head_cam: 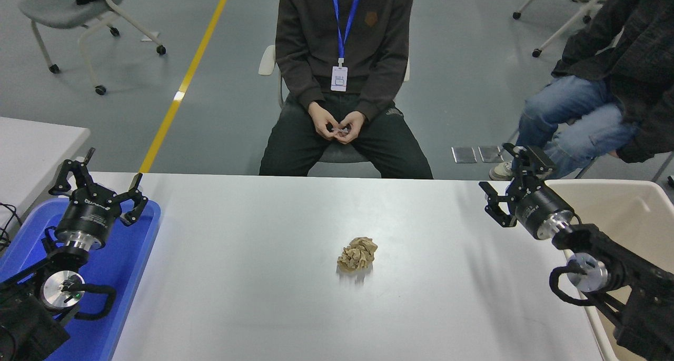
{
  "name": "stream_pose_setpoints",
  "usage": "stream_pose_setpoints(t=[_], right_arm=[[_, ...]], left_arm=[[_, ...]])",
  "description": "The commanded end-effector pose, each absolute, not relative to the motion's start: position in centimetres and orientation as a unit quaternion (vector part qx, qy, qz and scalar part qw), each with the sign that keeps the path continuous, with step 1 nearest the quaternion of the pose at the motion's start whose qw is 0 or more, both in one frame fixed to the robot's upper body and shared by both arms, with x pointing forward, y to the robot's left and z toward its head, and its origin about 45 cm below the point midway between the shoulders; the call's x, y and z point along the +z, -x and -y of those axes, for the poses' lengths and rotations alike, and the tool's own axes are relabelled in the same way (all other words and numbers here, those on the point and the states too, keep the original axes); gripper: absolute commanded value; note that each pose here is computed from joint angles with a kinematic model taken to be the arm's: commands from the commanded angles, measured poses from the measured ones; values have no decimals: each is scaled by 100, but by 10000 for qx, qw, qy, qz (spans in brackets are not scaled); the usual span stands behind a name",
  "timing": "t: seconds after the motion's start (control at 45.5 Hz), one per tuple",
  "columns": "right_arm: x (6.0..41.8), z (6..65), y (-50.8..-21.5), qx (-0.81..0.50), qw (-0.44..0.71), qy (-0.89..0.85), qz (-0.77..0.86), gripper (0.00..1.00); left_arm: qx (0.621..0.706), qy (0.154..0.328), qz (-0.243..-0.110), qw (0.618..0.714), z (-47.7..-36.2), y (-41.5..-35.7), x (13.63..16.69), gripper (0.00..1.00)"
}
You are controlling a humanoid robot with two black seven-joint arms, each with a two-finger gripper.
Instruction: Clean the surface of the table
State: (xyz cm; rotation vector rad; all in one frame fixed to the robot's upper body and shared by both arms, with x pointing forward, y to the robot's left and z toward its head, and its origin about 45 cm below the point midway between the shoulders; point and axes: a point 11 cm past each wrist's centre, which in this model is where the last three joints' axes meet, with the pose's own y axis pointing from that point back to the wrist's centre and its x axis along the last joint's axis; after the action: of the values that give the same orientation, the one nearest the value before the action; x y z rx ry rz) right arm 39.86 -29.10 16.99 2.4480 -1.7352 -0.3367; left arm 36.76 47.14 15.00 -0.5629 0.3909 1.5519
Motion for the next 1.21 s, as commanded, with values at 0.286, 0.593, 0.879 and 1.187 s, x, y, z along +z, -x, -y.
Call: stream_pose_setpoints(t=[0.286,0.593,0.879,1.187], right_arm=[[1611,1995,-3744,-801,1548,-8669,4671,100],[1398,1582,-3733,-1138,1681,-8716,4462,100],[1349,1422,-3634,-1261,1669,-8809,4245,100],[1323,1267,-3654,-377,4124,-8534,3165,100]], left_arm=[[6860,2491,-1728,6615,-4712,-3677,1500,100],[6865,2487,-1725,6611,-4717,-3675,1500,100],[6864,2482,-1730,6613,-4716,-3675,1498,100],[6864,2482,-1730,6613,-4716,-3675,1498,100]])
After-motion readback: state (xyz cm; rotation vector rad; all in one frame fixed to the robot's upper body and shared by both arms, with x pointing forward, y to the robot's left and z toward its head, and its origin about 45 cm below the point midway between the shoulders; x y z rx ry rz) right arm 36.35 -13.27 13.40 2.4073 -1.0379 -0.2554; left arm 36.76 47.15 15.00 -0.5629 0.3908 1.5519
